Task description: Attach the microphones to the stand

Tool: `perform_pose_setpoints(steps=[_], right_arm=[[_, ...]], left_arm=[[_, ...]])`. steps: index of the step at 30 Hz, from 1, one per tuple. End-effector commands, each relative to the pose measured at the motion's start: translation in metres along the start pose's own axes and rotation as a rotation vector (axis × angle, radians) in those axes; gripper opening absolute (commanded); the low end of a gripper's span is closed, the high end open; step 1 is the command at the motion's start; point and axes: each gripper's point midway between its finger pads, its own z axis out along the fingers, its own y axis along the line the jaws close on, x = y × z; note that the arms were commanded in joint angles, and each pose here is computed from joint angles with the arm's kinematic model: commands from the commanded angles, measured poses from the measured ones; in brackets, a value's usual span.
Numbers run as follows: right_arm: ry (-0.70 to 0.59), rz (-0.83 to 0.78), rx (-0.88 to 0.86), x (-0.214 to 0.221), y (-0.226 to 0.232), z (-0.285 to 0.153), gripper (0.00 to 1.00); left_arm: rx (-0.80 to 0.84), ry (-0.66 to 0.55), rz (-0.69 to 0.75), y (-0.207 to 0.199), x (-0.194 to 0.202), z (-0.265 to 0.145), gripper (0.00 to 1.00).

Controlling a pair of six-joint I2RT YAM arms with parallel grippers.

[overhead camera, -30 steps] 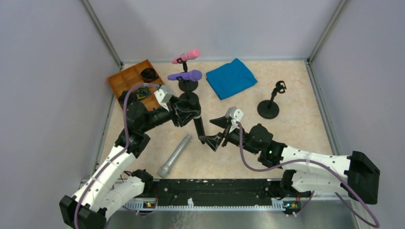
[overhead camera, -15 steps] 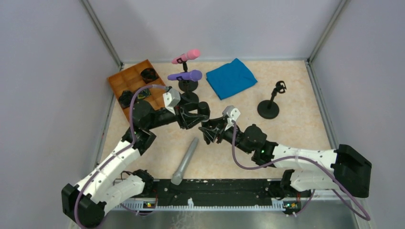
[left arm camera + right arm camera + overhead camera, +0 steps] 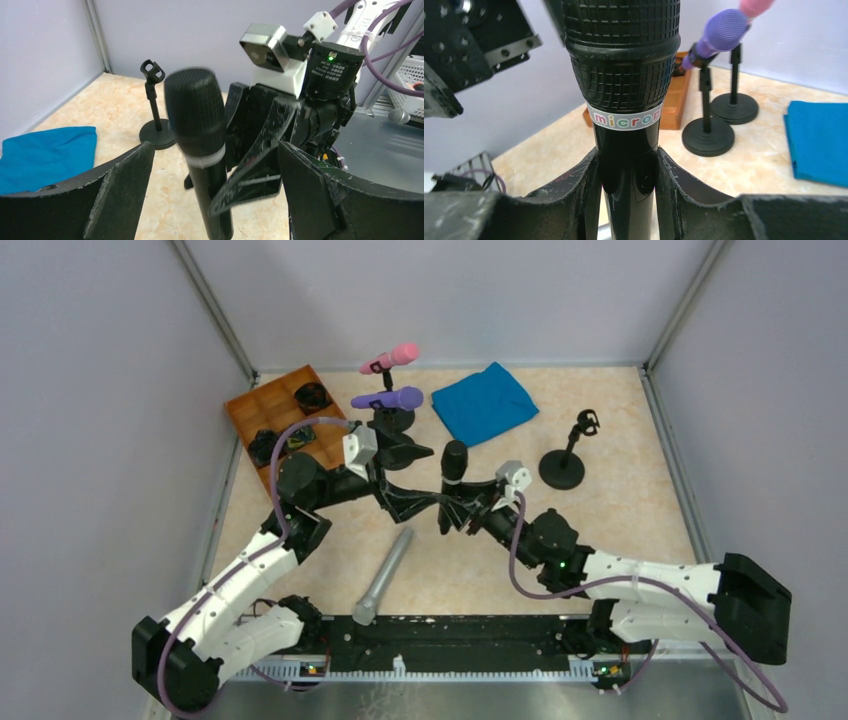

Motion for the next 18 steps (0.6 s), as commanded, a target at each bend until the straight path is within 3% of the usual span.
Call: perform_pose_setpoints(steps=[1,5,11,18], right_arm=[[-0.197,0.141,0.17,-0.056,-0.028,-0.016,0.0],[-0.272,0.274,0.233,-0.076,-0.042,-0.028,0.0],[-0.448,0.386,0.065,-0.123,-0.021,-0.038,0.0],[-0.437,0.383,-0.013,-0.131,-0.005,-0.034,0.0]], left_arm=[[0.013,-0.063,0.055,-0.004,-0.012,0.0,0.99],[0.02,-0.045,0.037,-0.002,-0.001,0.002,0.99],[0.04,0.0,-0.016,-0.002,0.02,0.015,0.95],[0.063,0.042,-0.049,-0.015,0.04,0.044,0.88]])
